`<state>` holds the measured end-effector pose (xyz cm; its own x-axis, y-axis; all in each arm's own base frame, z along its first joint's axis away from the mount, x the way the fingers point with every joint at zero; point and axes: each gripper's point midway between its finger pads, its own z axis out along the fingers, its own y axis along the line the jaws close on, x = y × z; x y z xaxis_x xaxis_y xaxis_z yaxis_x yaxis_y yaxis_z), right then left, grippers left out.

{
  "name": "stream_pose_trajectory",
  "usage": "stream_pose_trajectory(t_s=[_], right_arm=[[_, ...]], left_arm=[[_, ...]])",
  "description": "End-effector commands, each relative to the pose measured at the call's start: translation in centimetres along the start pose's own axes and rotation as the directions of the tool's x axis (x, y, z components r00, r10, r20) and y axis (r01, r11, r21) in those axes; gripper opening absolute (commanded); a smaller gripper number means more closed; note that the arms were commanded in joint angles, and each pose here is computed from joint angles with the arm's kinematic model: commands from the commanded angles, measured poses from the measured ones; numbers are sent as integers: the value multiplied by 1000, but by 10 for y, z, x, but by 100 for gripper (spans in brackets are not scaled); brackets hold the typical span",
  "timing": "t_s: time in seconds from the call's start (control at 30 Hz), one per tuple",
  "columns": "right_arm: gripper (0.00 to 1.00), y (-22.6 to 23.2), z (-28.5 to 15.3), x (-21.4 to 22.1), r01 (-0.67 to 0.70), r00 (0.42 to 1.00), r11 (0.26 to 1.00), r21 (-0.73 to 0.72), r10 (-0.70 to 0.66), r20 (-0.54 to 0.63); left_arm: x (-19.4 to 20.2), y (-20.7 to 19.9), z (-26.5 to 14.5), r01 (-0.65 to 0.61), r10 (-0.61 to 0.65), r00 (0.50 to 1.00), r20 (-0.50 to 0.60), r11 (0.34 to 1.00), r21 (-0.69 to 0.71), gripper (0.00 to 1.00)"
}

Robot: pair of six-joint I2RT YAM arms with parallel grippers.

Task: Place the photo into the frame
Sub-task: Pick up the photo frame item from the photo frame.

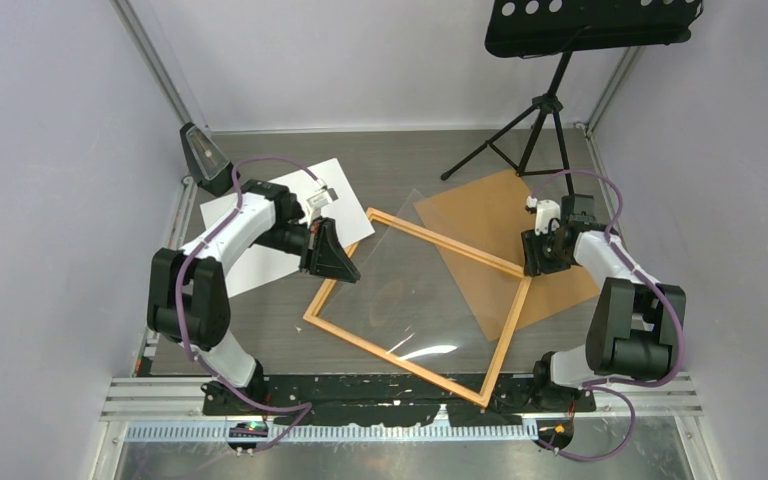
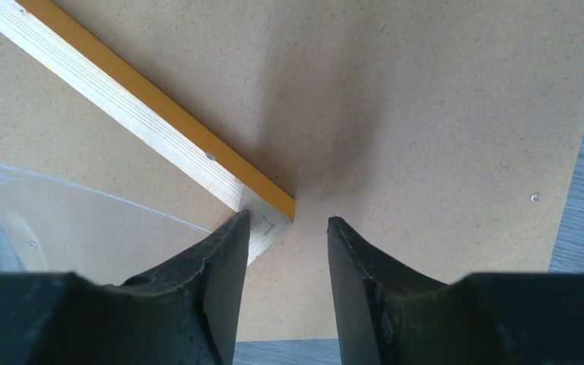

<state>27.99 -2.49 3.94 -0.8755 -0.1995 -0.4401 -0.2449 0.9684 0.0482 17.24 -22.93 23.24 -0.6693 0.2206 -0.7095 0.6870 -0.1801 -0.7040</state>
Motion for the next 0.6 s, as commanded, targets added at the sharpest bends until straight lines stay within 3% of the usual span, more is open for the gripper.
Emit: stream_pose_trajectory(t_s=[0.0, 0.57], right_arm=[[49, -8, -14, -17, 2, 997, 999, 50, -6, 73], [51, -13, -34, -42, -7, 989, 997, 80, -5, 151]], left_arm=[[1, -16, 2, 125, -125, 992, 16, 992, 15, 0], [3, -13, 0, 125, -125, 992, 17, 992, 8, 0]])
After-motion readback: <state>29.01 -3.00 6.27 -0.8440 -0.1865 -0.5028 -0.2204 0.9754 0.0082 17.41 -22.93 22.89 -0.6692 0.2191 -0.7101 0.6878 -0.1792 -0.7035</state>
